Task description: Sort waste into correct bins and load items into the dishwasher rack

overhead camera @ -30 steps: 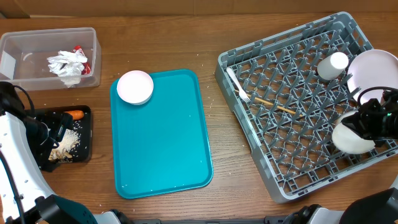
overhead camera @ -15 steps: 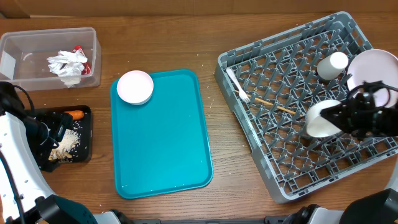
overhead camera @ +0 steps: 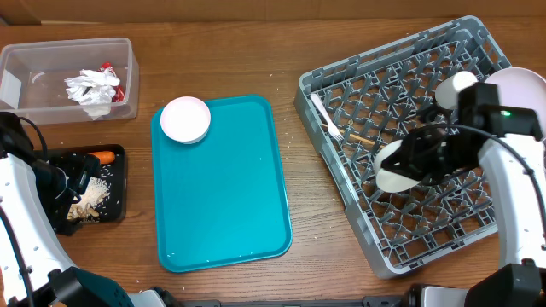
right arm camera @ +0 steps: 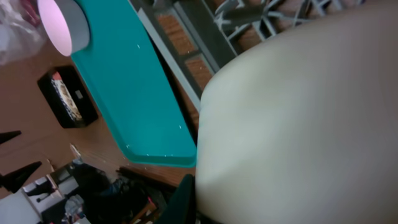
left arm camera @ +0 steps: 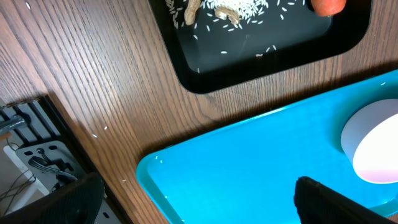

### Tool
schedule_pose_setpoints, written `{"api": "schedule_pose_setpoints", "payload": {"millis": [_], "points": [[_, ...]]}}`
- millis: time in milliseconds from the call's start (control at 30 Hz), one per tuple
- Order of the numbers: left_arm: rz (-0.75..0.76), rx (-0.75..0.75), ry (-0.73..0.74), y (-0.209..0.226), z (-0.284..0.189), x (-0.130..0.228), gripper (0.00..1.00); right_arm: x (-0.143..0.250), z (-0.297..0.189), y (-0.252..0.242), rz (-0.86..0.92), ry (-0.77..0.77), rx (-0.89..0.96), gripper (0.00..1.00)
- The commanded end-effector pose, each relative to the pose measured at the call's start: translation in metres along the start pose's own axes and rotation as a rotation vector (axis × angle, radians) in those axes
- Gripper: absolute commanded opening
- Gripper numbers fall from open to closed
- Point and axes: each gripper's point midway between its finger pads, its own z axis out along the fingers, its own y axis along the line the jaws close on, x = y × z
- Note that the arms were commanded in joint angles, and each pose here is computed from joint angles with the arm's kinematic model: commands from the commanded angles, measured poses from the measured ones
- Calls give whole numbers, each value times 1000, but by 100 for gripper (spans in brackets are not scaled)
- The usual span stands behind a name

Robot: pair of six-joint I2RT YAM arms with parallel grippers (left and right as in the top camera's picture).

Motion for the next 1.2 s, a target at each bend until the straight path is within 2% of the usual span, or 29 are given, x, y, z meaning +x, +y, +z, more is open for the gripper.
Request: {"api": "schedule_pose_setpoints", "payload": {"millis": [0, 133, 600, 700, 1167], "points": [[15, -4, 1, 1, 1, 0, 100, 8, 10, -4, 40, 10, 103, 4], [15, -4, 1, 1, 1, 0, 100, 7, 21, 0, 67, -17, 177, 4], [15, -5, 1, 1, 1, 0, 100, 10, 51, 49, -7, -46, 130, 4], [15, -5, 1, 1, 1, 0, 100, 8, 57, 58, -15, -54, 112, 9], [15, -5, 1, 1, 1, 0, 100, -17, 87, 61, -27, -60, 107, 6]]}}
